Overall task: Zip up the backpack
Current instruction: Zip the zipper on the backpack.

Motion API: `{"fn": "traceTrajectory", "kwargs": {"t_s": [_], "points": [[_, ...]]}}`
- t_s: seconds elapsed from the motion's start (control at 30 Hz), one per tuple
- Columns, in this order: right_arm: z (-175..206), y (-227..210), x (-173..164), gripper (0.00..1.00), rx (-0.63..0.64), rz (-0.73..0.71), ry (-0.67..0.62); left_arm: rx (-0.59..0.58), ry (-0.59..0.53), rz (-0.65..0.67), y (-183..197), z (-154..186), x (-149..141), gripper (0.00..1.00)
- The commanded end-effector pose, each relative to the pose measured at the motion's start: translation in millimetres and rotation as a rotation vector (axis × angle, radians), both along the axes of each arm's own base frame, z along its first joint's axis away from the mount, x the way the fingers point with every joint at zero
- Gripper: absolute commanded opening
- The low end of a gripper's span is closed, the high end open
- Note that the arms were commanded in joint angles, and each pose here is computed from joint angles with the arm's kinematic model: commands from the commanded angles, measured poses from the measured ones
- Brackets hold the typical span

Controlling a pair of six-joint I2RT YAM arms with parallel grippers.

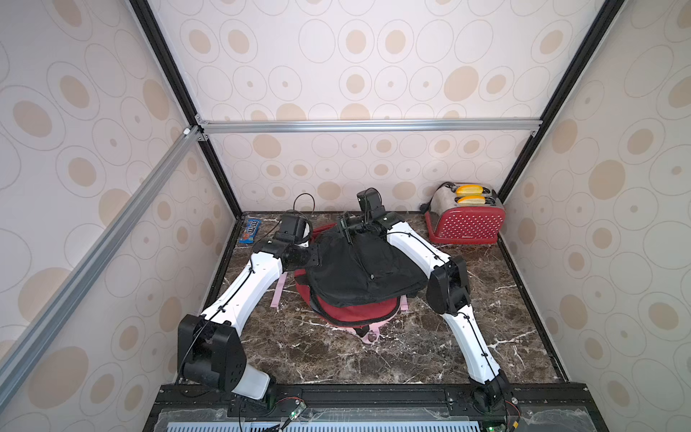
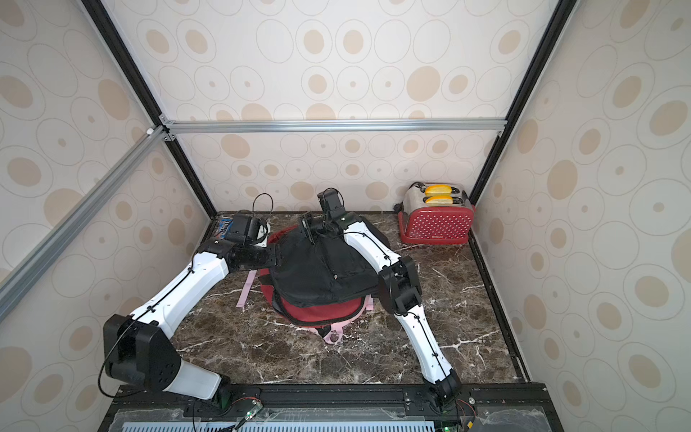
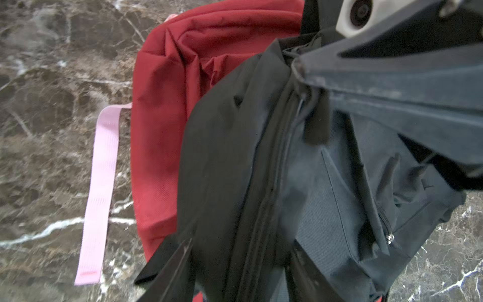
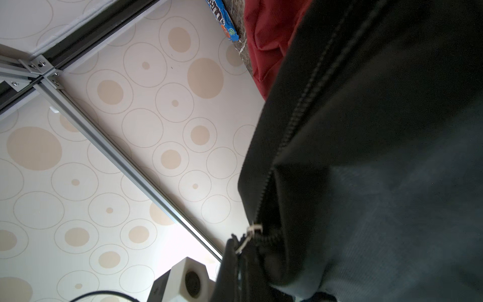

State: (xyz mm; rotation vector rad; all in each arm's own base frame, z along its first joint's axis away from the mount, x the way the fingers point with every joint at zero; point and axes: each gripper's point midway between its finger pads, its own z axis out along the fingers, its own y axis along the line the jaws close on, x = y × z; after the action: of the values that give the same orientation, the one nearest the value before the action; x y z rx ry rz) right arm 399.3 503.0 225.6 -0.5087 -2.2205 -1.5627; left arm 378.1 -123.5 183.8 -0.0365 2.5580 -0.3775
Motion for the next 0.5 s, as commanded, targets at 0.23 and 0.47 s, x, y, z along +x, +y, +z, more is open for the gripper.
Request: {"fn": "traceTrajectory", "kwargs": {"t_s": [0.23,0.47], "points": [[36,5,-6,0.00,0.069,-0.024,-0.010,-0.150,-0.053,-0.048,-17,5,10,0.00],[47,6,20,0.00,0.064,-0.184,-0.021,-0.265,-0.038,0.014,-15,4,-29,0.00]]}}
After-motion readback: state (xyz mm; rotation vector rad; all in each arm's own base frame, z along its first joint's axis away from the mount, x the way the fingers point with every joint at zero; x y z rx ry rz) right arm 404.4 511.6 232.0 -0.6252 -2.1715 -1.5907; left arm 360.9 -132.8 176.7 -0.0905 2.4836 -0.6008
